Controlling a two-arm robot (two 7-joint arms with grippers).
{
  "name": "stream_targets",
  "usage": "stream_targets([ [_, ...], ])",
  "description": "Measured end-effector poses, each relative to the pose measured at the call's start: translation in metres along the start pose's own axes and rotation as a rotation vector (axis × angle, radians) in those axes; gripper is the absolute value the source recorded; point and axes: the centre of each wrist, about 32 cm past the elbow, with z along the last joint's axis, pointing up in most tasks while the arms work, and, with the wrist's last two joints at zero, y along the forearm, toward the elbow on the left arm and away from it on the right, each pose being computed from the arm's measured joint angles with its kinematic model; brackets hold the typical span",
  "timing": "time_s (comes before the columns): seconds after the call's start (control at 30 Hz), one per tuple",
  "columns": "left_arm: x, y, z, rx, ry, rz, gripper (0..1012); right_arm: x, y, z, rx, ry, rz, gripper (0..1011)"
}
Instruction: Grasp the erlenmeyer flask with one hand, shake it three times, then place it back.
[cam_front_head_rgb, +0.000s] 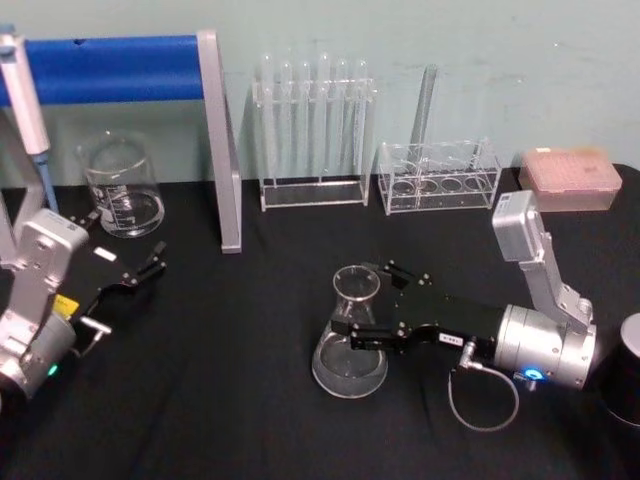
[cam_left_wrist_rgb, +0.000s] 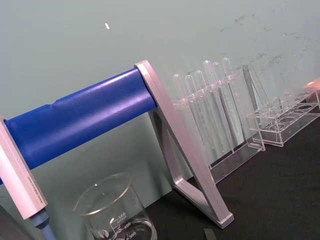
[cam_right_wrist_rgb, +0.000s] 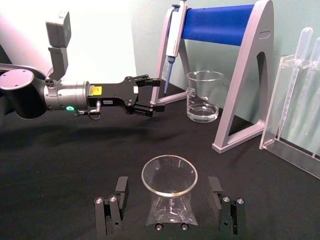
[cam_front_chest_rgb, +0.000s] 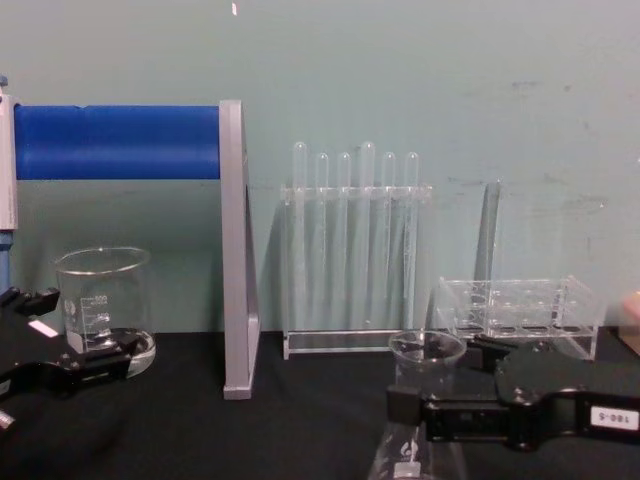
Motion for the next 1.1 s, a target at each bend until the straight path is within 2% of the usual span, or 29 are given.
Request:
stream_targets([
  [1.1,0.0000,0.0000,0.0000,0.000,0.000,0.000,1001,0.0007,0.0046,0.0018,-0.020,0.011,0.002,1000],
])
